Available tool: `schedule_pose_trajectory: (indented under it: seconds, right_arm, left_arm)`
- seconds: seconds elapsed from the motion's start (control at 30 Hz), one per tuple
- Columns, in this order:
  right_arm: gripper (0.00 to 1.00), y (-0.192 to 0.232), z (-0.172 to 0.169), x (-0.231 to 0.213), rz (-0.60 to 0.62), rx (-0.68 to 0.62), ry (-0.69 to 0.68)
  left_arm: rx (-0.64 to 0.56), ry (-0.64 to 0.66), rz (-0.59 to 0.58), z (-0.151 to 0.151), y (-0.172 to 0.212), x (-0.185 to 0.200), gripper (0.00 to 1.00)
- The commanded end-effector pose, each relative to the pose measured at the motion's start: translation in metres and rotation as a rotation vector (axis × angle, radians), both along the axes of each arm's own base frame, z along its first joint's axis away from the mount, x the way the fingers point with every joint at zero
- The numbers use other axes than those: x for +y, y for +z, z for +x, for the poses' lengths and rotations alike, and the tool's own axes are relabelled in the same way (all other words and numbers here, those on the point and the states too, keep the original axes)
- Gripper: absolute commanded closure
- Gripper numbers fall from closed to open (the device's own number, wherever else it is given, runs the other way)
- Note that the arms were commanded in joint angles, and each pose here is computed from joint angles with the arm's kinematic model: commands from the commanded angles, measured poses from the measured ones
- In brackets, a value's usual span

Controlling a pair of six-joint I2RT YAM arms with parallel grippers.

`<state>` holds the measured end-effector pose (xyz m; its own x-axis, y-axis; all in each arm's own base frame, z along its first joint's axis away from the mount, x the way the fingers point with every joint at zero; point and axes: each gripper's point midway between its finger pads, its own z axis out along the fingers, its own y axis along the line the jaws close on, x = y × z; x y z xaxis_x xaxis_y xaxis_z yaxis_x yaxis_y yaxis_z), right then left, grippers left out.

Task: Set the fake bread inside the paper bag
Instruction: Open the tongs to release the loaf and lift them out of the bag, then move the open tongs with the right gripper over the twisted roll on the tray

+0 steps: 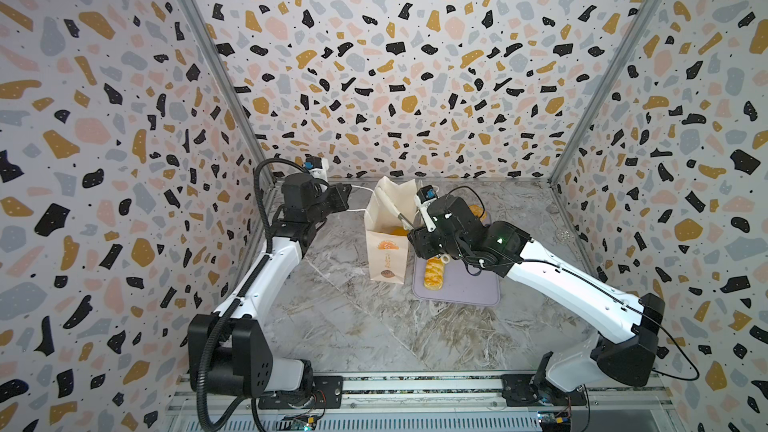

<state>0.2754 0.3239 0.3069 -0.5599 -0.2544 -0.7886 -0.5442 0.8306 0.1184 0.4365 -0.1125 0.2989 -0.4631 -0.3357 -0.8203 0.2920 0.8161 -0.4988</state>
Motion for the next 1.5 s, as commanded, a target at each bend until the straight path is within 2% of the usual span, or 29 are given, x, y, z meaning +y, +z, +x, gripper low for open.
schedule_pose_trajectory:
  seconds: [0.0, 0.43, 1.03, 1.47]
  right_arm:
    - [0.40, 0.033, -0.003, -0.008, 0.088, -0.063, -0.025]
    - [0.40, 0.045, -0.011, -0.031, 0.126, -0.090, -0.067]
    - [0.40, 0.026, -0.029, -0.073, 0.136, -0.073, -0.146]
    - [0.40, -0.004, -0.044, -0.099, 0.095, -0.009, -0.196]
  left_arm:
    - [-0.045, -0.018, 0.002, -0.006, 0.012, -0.003, 1.00]
    - [-0.044, 0.000, 0.013, -0.004, 0.009, 0.000, 1.00]
    - [-0.044, 0.023, 0.030, -0.003, 0.007, 0.003, 1.00]
    - [-0.049, 0.005, 0.006, -0.005, 0.010, -0.001, 1.00]
